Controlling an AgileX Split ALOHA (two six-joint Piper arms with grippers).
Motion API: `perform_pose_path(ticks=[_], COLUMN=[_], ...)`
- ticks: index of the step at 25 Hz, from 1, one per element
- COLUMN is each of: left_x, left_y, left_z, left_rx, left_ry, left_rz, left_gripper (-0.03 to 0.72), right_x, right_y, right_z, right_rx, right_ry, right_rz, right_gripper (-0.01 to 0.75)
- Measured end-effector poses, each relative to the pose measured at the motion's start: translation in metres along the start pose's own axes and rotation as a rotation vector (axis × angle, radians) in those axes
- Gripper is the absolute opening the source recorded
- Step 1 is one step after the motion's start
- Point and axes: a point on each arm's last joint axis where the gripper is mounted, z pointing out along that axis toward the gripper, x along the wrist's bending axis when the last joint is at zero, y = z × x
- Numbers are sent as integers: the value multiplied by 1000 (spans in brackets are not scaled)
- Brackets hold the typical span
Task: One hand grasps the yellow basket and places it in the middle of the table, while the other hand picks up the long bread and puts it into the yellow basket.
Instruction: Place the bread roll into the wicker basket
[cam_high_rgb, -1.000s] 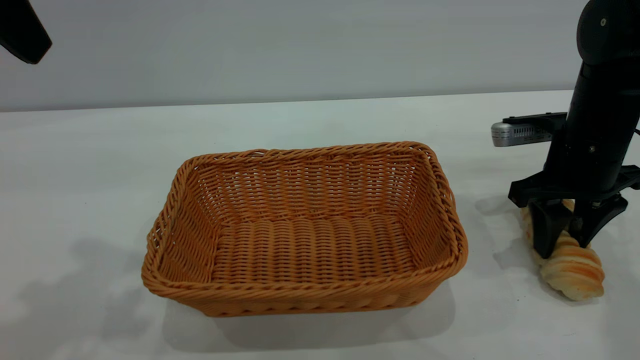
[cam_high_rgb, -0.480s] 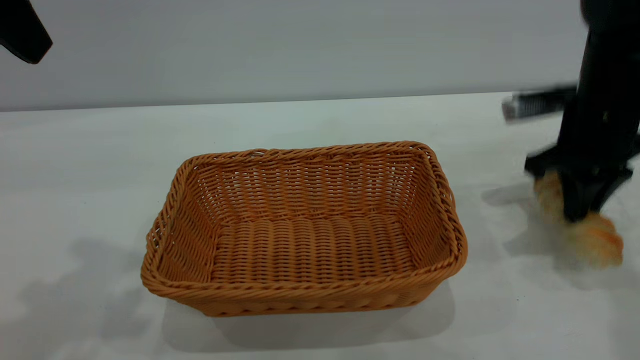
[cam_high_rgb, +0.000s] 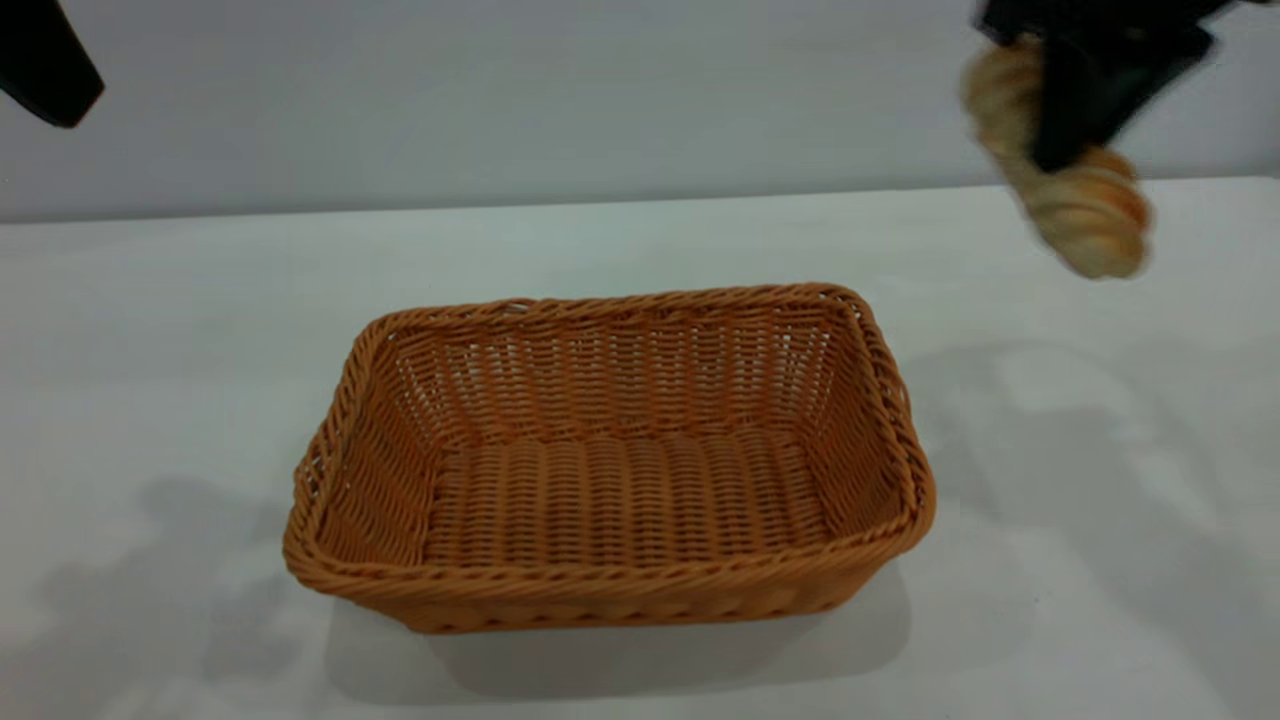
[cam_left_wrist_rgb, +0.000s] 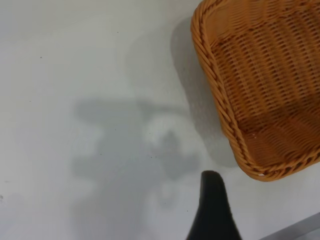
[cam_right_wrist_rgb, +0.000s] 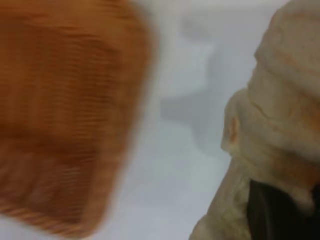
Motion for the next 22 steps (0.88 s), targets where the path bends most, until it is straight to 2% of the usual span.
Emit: perform_pose_path(ticks=[6,11,14,17,22], left_x=[-1,-3,-3,-3,-3], left_y=[0,0,0,0,0], left_z=[0,0,0,0,0], left_rx=[0,-5,-5,-3,-1], left_ry=[-7,-34,-35,-36,-37], left_rz=[-5,-23,-25,-25,-25], left_gripper=[584,584,584,584,584], right_x=[74,115,126,128,129], right_y=[3,5,5,4,6], right_z=[4,5,15,38,68], right_rx=[-36,-114,-114,-73,-71], right_ry=[107,160,186,209,225], right_rz=[-167,-262,-280,-274,-267], right_gripper=[47,48,45,45,45])
